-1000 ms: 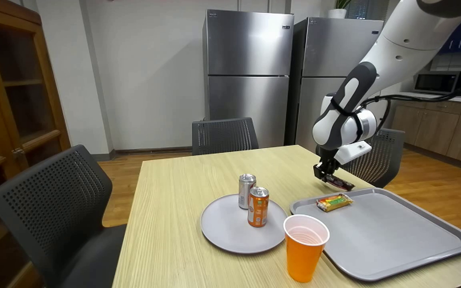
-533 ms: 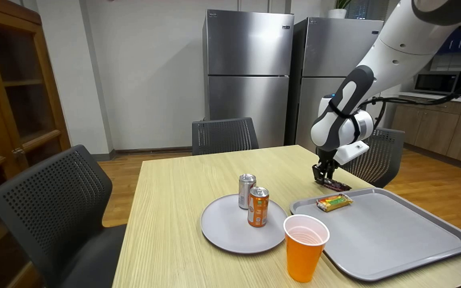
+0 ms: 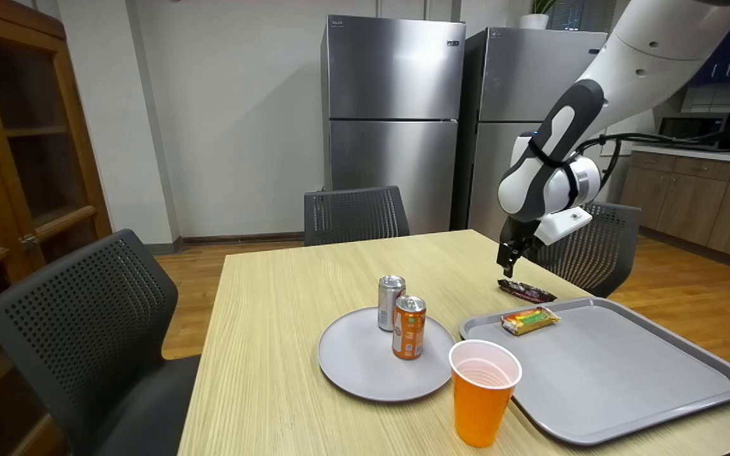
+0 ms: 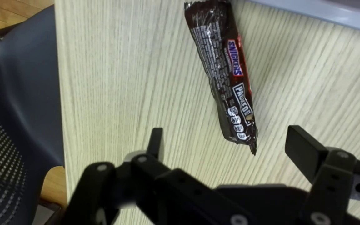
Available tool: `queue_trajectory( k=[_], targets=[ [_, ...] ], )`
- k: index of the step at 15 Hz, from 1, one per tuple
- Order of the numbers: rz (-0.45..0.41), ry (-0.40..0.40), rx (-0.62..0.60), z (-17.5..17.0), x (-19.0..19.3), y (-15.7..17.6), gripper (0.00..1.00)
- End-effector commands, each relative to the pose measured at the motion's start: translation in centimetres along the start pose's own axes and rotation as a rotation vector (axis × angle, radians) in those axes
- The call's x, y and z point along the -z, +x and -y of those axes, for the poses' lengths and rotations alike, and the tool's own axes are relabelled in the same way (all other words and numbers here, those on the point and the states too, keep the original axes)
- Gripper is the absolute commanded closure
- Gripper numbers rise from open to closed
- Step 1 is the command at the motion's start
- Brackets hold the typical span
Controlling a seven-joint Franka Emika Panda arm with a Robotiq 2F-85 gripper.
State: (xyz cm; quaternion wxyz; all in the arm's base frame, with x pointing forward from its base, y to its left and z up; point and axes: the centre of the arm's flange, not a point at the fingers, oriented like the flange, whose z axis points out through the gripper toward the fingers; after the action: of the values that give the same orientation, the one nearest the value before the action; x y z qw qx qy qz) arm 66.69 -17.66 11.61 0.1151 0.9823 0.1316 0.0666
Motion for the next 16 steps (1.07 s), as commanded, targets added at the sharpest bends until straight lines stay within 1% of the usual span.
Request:
queue_trajectory(
  k=[1, 6, 10, 11, 13, 16],
  targets=[
    [0.014, 0.013, 0.023, 0.7, 3.6, -3.0, 0.0],
    [0.035, 0.038, 0.048, 2.1, 4.9, -5.5, 0.0],
    [0.056, 0.047, 0.085, 3.0, 5.1, -7.3, 0.0],
    [0.061, 0.045, 0.039, 2.3, 3.4, -5.4, 0.0],
    [0.069, 0.05, 0.05, 2.7, 3.5, -6.1, 0.0],
    [0.07, 0.051, 0.053, 2.8, 3.5, -6.3, 0.0]
  ],
)
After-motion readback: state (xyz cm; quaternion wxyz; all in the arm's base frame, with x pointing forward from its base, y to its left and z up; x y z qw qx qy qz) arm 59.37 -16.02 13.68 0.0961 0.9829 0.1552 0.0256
